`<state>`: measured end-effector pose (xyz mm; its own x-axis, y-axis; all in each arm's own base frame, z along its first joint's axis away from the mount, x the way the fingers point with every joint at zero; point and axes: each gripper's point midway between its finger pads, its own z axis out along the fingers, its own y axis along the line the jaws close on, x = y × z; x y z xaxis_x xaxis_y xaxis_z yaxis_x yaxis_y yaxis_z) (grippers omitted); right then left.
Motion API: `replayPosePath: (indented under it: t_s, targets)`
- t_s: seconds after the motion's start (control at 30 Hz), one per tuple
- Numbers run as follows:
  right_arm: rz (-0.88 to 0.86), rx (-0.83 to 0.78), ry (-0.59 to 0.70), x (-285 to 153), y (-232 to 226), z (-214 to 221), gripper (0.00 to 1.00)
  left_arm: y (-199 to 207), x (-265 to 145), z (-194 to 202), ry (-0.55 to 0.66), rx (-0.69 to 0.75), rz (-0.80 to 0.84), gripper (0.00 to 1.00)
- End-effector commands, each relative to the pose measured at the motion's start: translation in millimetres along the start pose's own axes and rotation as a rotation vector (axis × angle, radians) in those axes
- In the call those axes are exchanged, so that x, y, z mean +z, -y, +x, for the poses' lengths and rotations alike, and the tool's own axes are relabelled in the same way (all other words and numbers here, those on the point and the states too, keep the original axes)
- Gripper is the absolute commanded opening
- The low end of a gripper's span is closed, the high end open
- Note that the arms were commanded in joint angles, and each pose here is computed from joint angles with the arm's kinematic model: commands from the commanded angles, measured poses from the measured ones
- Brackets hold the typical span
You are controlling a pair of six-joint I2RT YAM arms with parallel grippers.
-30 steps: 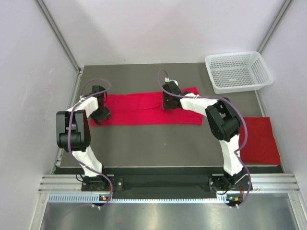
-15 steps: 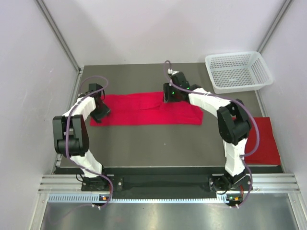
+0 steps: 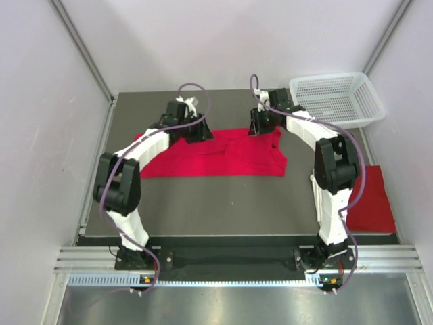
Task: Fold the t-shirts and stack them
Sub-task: Fold the tshirt
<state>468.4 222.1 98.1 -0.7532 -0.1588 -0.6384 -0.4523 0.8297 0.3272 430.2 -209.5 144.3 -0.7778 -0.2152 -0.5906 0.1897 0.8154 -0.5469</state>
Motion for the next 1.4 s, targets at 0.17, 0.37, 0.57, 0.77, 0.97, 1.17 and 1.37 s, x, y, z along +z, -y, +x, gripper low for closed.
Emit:
replayPosePath:
  t_s: [0.17,0.37,0.57,0.77,0.97,1.17,1.37]
  targets:
    - [-0.016,-0.091,-0.03,10,31,-5,0.43,23,68,24,-0.083,0.179,0.116,0.63]
    - [-0.022,-0.103,-0.043,21,45,-2,0.43,26,98,32,-0.105,0.213,0.145,0.64]
    - [-0.016,-0.109,-0.046,30,56,-3,0.41,20,114,38,-0.131,0.227,0.144,0.63]
    - [-0.048,-0.126,-0.042,35,55,-8,0.41,23,122,35,-0.127,0.225,0.149,0.59]
    - [-0.058,-0.129,-0.053,44,57,-9,0.41,28,129,36,-0.132,0.218,0.176,0.44]
    - [-0.048,-0.137,-0.033,42,59,-16,0.16,32,128,31,-0.128,0.218,0.173,0.11]
    - [-0.035,-0.169,0.046,23,50,-37,0.0,36,122,18,-0.096,0.159,0.138,0.0]
